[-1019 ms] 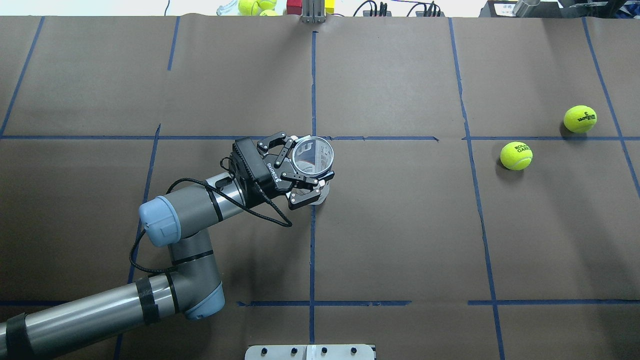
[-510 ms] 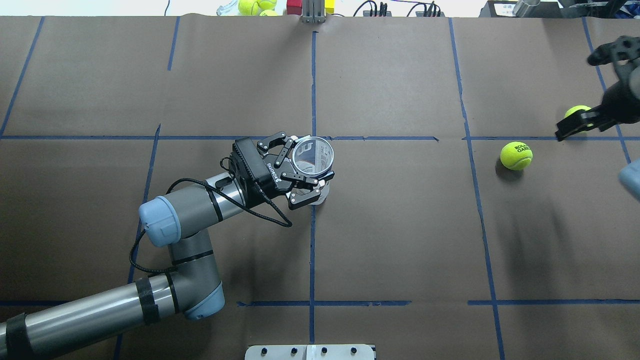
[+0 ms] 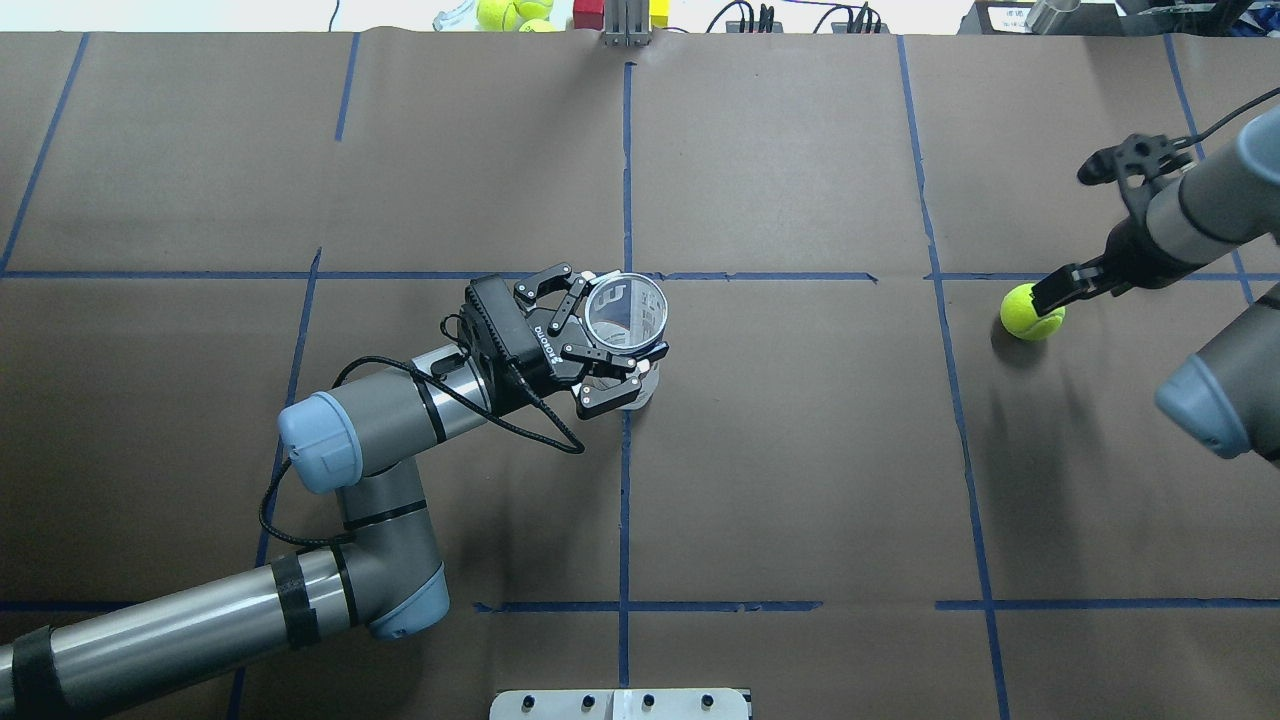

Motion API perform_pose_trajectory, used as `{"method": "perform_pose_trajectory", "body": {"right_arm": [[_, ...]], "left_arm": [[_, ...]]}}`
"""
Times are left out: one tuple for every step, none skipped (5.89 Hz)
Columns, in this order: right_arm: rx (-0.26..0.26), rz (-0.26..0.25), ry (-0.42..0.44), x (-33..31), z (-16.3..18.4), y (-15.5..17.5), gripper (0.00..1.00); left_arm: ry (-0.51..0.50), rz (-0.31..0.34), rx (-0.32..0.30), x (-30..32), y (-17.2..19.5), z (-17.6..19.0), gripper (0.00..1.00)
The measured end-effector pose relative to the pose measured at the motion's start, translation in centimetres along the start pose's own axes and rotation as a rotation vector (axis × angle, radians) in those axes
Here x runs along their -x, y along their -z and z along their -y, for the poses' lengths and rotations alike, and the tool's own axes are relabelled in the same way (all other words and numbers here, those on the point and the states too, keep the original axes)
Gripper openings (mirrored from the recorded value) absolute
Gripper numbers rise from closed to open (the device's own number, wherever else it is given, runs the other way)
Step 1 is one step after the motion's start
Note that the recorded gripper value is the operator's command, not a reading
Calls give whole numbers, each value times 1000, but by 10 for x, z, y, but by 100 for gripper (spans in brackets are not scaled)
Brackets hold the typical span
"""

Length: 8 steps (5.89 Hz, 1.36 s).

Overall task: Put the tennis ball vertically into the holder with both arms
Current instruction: 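Reach the right gripper down and grasp the Wilson tennis ball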

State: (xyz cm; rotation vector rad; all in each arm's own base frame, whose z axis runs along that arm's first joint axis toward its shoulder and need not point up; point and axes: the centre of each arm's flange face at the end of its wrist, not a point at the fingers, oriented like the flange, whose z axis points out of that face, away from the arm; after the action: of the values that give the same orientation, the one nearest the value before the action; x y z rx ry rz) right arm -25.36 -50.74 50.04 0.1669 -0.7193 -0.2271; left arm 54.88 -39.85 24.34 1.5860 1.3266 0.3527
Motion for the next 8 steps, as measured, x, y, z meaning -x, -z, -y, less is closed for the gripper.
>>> {"method": "perform_pose_trajectory", "body": {"right_arm": [[5,-9,10,6,3,-8,100],[11,-15,13,8,8,-16,100],[19,-20,12,9,17,-24,100],[29,-26,8,10,27,-33,100],[40,-32,5,10,32,-42,100],[51,-37,5,11,31,-49,89],[63,-39,8,13,29,-55,36],[67,-40,8,14,28,-58,29]], "left_arm": [[0,0,0,0,0,0,90],[1,0,1,0,0,0,90],[1,0,1,0,0,-1,90],[1,0,1,0,0,-1,90],[1,0,1,0,0,0,90],[2,0,0,0,0,0,90],[2,0,0,0,0,0,90],[2,0,-1,0,0,0,90]]}}
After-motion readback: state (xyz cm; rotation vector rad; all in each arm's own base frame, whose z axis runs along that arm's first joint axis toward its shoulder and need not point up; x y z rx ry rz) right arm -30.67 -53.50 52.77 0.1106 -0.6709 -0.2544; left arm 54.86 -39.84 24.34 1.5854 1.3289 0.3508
